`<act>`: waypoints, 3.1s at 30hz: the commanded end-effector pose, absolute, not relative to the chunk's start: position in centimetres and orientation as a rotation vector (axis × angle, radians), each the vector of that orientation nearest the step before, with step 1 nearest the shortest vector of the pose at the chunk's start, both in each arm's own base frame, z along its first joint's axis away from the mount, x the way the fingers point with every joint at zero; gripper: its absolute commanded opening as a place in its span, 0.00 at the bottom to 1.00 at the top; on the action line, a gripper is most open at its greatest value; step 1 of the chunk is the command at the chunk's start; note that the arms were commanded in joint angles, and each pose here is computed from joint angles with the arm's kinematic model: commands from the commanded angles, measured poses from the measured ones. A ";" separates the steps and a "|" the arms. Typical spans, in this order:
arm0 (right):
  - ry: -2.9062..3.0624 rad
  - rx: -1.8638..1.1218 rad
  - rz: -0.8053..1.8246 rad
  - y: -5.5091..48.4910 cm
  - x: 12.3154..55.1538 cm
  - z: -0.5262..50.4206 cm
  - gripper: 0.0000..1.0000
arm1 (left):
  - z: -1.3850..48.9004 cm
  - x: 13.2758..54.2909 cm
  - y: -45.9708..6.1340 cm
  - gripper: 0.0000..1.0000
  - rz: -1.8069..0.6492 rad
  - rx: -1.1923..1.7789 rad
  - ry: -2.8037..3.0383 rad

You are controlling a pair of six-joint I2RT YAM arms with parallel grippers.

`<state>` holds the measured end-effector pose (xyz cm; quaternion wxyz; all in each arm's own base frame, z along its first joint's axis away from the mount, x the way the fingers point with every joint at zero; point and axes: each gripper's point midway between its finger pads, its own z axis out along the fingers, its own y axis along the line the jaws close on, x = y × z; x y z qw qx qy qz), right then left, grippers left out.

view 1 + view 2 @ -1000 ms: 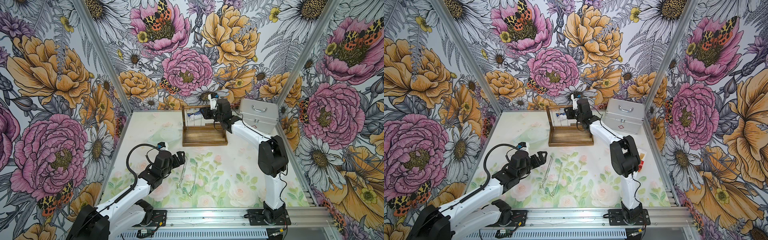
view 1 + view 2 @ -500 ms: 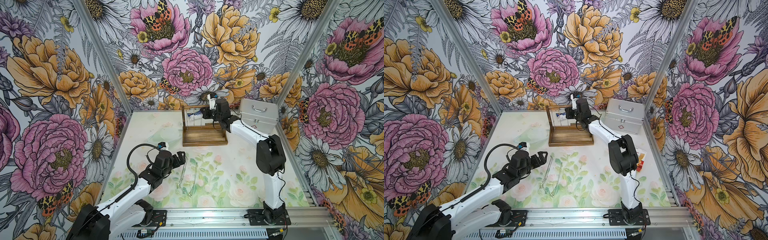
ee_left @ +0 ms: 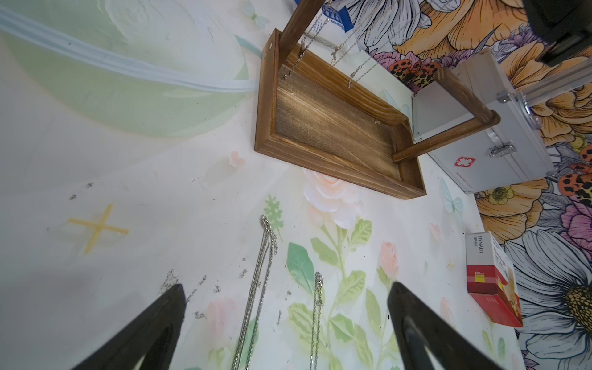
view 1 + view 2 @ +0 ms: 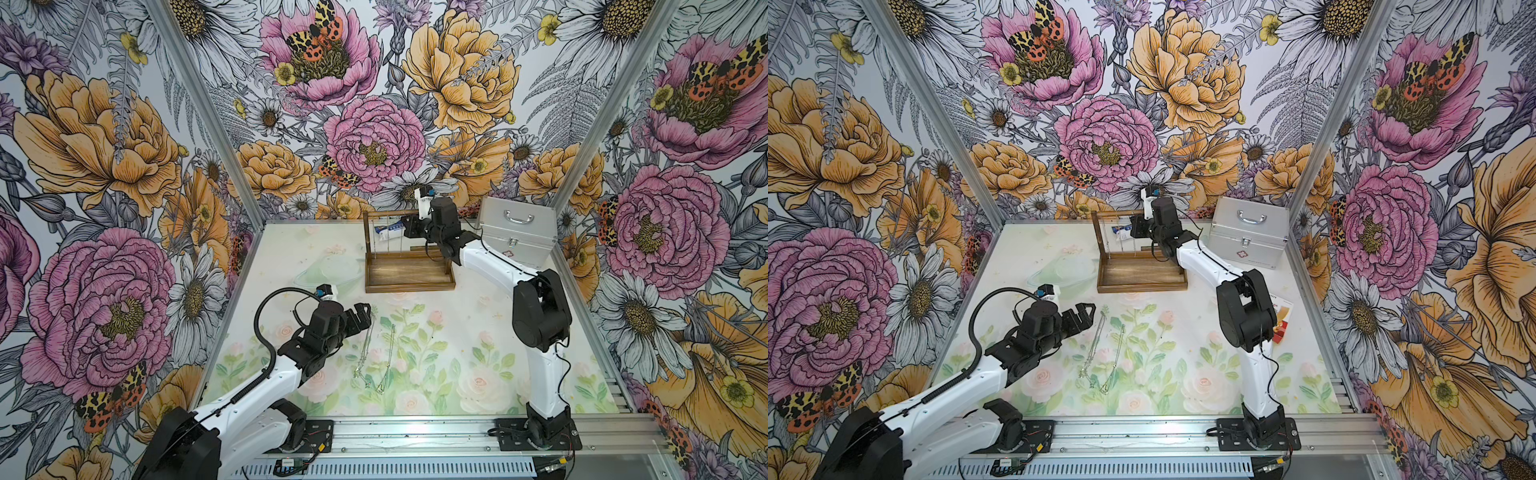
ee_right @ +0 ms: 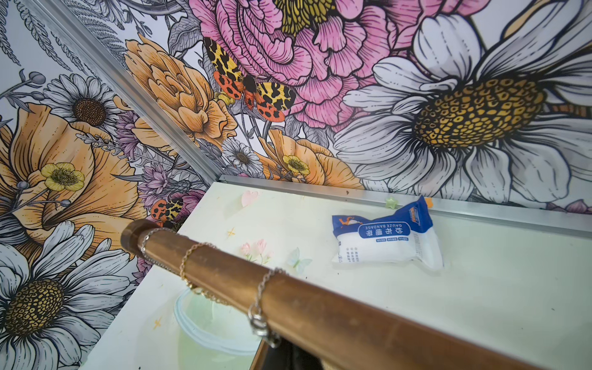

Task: Take the necklace off the jewelry display stand
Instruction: Take off the necklace from the stand.

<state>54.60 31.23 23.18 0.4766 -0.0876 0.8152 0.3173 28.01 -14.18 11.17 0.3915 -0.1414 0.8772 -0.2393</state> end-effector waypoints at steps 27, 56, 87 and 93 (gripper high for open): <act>1.924 -0.122 0.657 23.7 53.9 27.6 0.00 | 11.1 28.4 -14.3 0.99 -0.633 -0.364 2.226; 1.866 0.002 0.533 16.0 53.0 30.8 0.00 | 10.9 28.5 -14.2 0.99 -0.635 -0.375 2.231; 1.845 -0.176 0.688 15.3 39.2 40.4 0.00 | 16.7 25.9 -15.0 0.99 -0.679 -0.246 1.973; 1.885 -0.252 0.769 16.3 35.1 40.2 0.00 | 19.7 24.6 -18.4 0.99 -0.734 -0.077 1.894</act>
